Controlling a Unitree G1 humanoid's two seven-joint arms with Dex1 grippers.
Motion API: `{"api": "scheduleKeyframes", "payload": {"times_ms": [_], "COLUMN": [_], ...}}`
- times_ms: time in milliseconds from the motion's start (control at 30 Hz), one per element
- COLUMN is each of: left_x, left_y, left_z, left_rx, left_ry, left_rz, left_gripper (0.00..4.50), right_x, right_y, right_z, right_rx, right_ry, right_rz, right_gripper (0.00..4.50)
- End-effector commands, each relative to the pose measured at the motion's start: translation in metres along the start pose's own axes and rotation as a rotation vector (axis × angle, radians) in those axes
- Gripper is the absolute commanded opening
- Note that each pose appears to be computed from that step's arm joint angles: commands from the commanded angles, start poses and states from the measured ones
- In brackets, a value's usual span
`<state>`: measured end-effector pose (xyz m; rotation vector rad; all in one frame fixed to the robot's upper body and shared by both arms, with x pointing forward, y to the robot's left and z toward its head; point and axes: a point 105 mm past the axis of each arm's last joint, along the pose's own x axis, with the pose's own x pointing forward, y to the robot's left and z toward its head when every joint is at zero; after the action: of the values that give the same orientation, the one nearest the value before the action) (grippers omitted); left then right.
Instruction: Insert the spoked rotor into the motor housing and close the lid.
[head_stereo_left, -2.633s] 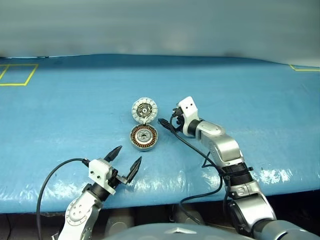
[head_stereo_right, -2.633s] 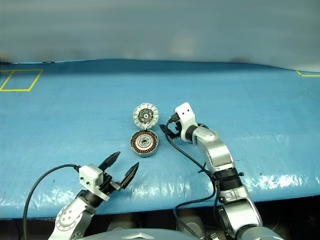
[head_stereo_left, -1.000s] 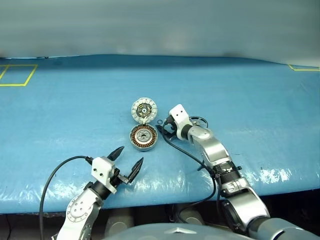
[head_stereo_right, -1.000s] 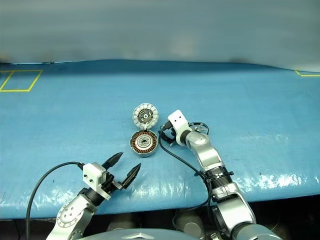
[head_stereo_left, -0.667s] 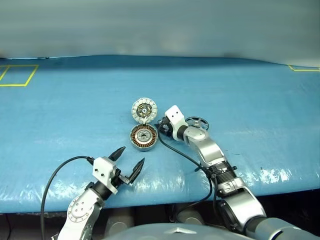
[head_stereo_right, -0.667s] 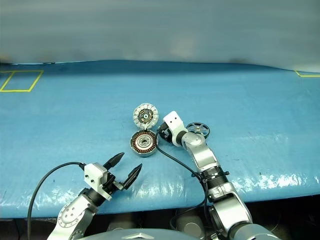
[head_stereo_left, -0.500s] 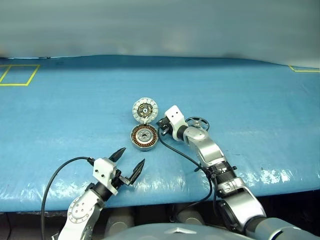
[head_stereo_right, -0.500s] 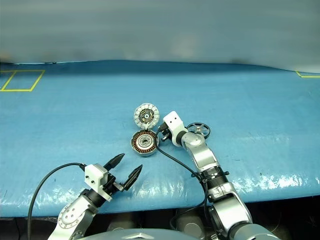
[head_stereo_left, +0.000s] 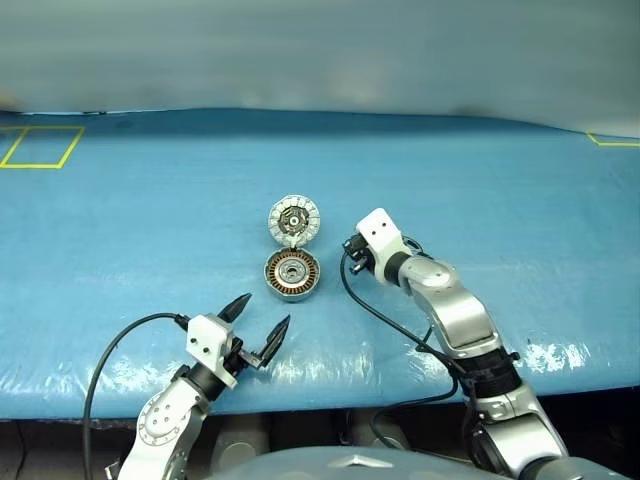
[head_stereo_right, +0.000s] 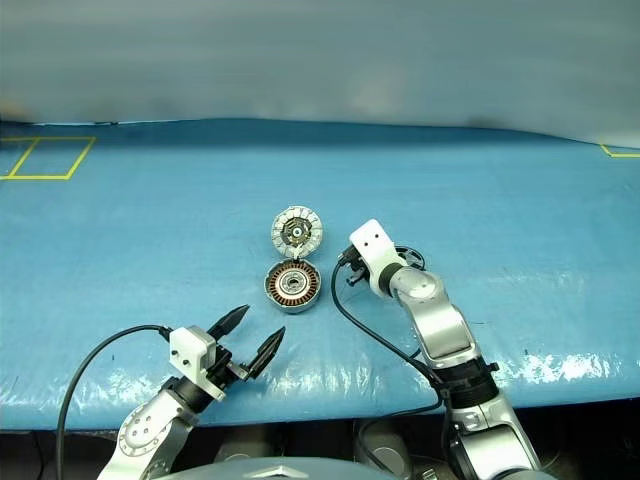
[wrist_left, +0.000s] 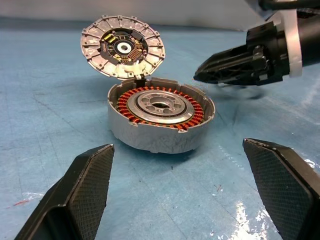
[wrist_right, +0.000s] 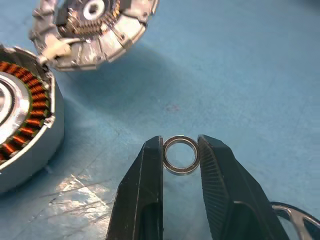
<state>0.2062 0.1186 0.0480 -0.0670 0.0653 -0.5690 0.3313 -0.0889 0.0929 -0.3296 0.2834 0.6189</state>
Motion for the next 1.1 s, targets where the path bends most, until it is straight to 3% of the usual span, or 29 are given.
{"api": "scheduleKeyframes", "payload": {"times_ms": [33, 200, 400, 1100], "left_x": [0.002, 0.002, 0.003, 0.003], "left_y": [-0.003, 0.000, 0.003, 0.006], "left_z": [0.008, 0.008, 0.007, 0.005], "left_rx": [0.028, 0.043, 0.057, 0.066], "left_ry": [-0.038, -0.034, -0.029, -0.018], "left_rz": [-0.006, 0.001, 0.012, 0.026], "left_gripper": [4.50, 4.50, 4.50, 4.50], "right_x": [-0.013, -0.014, 0.005, 0.025], "right_y": [0.024, 0.054, 0.069, 0.097], "right_z": [0.028, 0.035, 0.028, 0.017], "right_rx": [-0.001, 0.023, 0.083, 0.144], "right_ry": [-0.098, -0.111, -0.097, -0.071], "right_rz": [0.100, 0.194, 0.187, 0.233], "right_gripper": [0.67, 0.67, 0.67, 0.67]}}
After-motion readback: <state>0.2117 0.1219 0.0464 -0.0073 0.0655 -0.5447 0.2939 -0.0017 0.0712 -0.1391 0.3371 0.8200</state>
